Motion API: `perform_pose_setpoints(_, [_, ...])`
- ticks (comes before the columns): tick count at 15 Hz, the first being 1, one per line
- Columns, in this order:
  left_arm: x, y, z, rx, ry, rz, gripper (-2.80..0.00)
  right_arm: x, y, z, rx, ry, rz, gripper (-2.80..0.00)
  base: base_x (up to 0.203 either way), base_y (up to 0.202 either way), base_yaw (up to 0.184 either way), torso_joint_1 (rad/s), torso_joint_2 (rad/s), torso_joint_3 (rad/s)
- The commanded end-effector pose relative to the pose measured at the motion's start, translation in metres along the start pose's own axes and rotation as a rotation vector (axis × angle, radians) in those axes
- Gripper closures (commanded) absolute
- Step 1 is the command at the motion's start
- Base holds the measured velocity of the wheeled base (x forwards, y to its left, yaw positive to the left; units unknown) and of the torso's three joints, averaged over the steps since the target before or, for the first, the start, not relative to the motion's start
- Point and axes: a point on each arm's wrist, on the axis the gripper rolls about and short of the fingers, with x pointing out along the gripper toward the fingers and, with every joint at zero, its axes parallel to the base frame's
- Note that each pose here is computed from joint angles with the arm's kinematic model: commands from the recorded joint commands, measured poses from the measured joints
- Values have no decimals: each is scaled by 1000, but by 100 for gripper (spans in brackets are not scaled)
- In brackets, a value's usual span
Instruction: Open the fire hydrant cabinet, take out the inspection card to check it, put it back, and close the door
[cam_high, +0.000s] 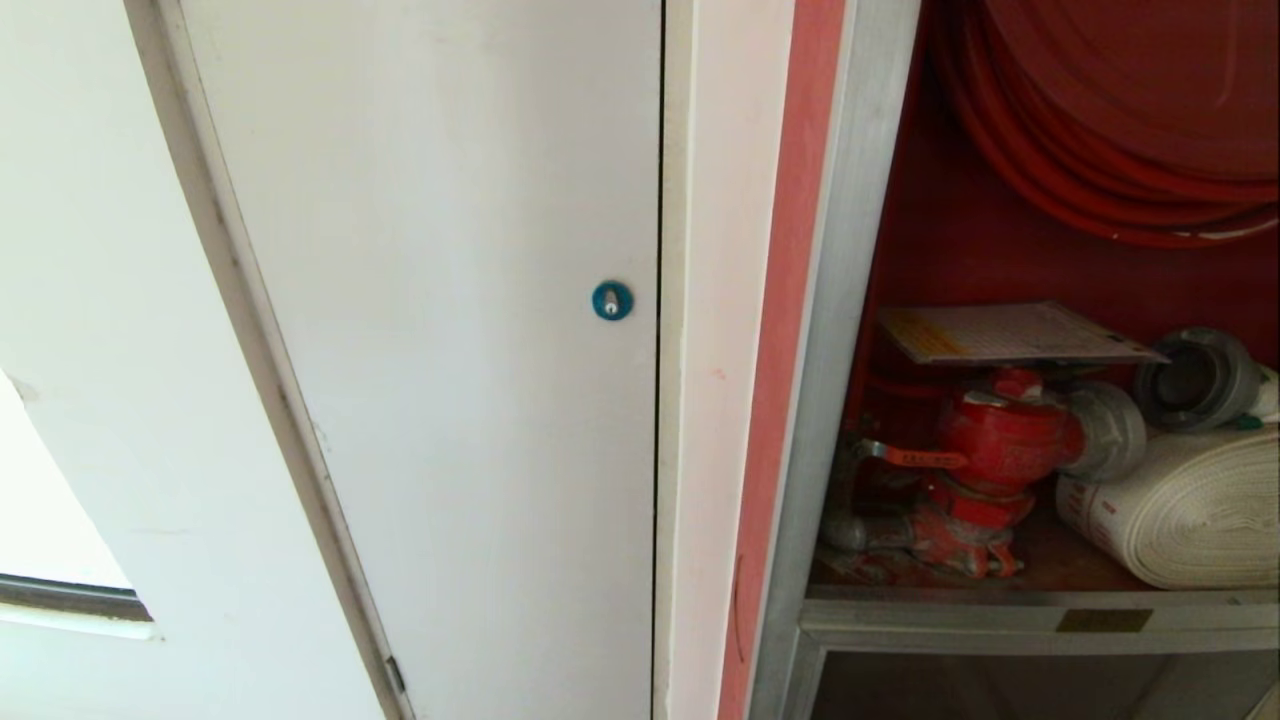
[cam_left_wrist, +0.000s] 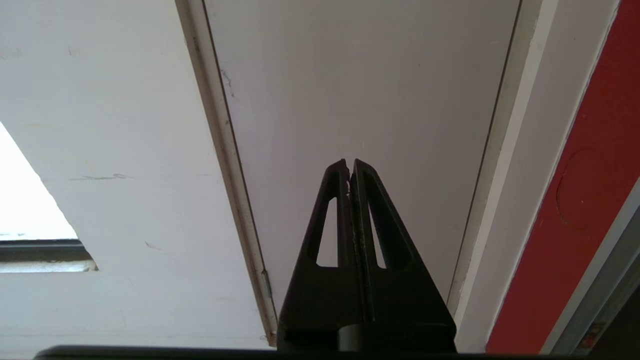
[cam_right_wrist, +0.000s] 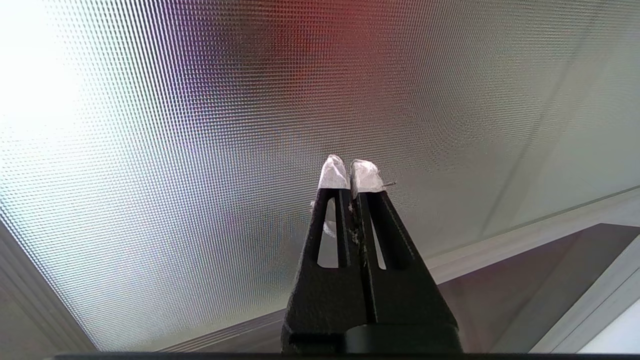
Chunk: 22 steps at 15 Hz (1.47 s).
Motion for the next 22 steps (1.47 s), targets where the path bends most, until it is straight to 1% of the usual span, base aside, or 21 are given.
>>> perform_pose_setpoints(1, [2,0,-8,0,28,-2,0,0,0,0,0,1,2,0,0,0,0,0,0,0])
perform_pose_setpoints(8, [2,0,-8,0,27,-1,0,0,0,0,0,1,1,0,-7,0,0,1,0,-1])
perform_pose_setpoints(22, [2,0,-8,0,28,0,0,0,0,0,-1,1,1,0,-192,0,1,0,2,2])
